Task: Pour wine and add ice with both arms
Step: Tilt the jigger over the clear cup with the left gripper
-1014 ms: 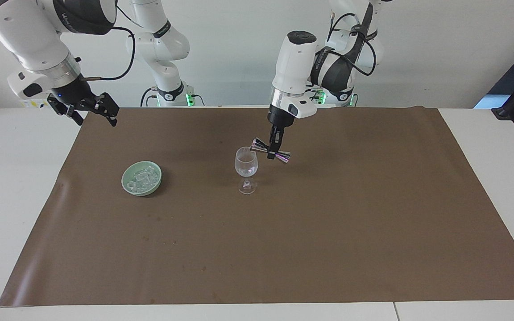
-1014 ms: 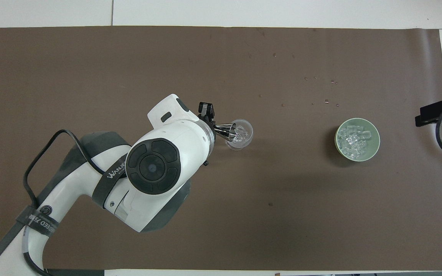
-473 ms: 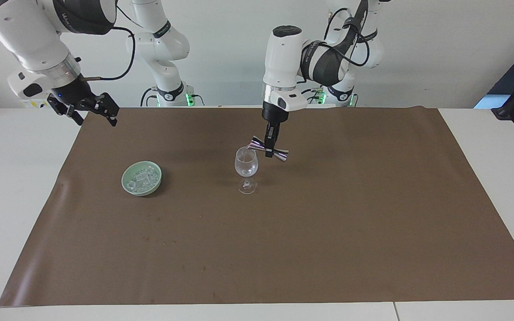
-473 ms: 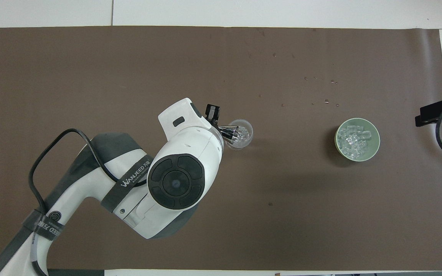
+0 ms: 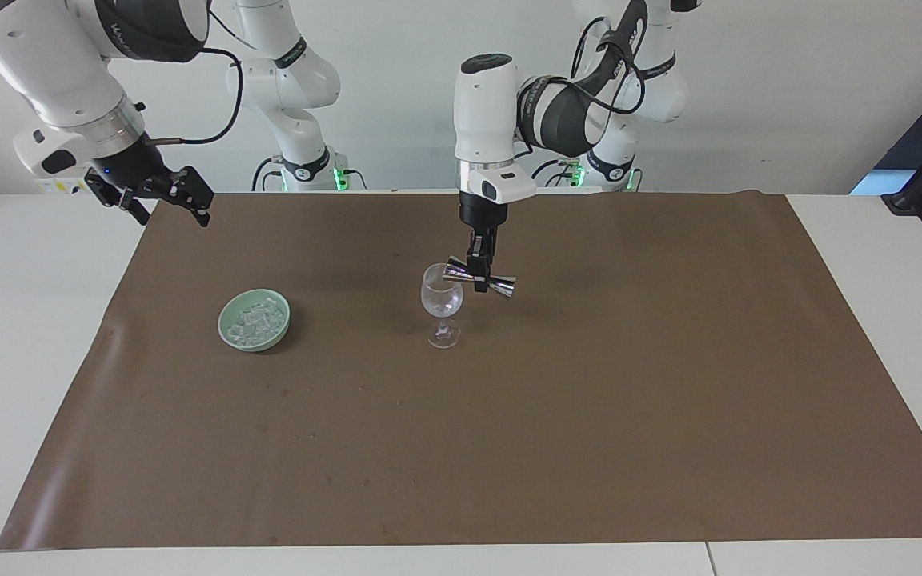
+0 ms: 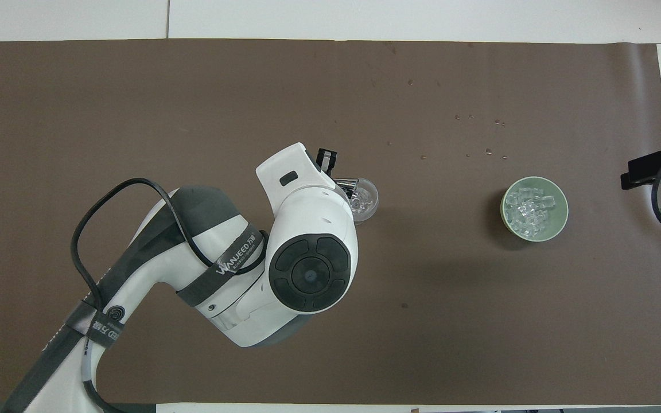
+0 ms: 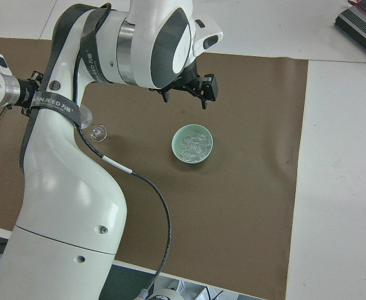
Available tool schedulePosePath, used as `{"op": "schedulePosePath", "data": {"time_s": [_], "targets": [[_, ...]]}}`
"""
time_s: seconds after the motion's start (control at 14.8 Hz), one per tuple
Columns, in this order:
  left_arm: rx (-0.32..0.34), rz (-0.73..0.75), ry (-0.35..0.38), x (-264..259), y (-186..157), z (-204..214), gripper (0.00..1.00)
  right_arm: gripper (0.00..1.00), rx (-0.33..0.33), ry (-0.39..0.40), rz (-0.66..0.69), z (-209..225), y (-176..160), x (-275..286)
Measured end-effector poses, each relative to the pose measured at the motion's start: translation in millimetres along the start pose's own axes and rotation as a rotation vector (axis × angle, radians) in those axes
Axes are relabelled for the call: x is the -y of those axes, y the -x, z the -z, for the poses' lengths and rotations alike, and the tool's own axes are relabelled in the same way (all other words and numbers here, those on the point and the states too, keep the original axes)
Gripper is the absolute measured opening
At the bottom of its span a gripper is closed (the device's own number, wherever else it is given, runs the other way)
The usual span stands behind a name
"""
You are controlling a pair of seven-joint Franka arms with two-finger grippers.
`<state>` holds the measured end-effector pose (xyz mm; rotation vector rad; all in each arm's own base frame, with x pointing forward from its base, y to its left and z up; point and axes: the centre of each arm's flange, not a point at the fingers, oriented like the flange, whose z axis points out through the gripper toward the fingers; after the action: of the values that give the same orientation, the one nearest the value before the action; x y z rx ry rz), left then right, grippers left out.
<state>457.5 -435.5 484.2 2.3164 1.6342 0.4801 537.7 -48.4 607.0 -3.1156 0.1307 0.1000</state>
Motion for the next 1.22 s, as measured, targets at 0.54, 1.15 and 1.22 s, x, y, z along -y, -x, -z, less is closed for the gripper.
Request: {"op": "schedulePosePath", "data": {"time_s": [0.54,1.15,1.22], "targets": [[-0.022,-0.038,-0.007,6,13,6,0.21,1.0,0.0,0.0,-0.001,0,0,-1],[0.035,0.022,-0.062,-3,3,12,0.21,1.0,-0.001,0.0,-0.002,0,0,-1],[0.053,0.046,-0.07,-6,-1,14,0.21,1.0,-0.001,-0.001,-0.002,0,0,-1]]}}
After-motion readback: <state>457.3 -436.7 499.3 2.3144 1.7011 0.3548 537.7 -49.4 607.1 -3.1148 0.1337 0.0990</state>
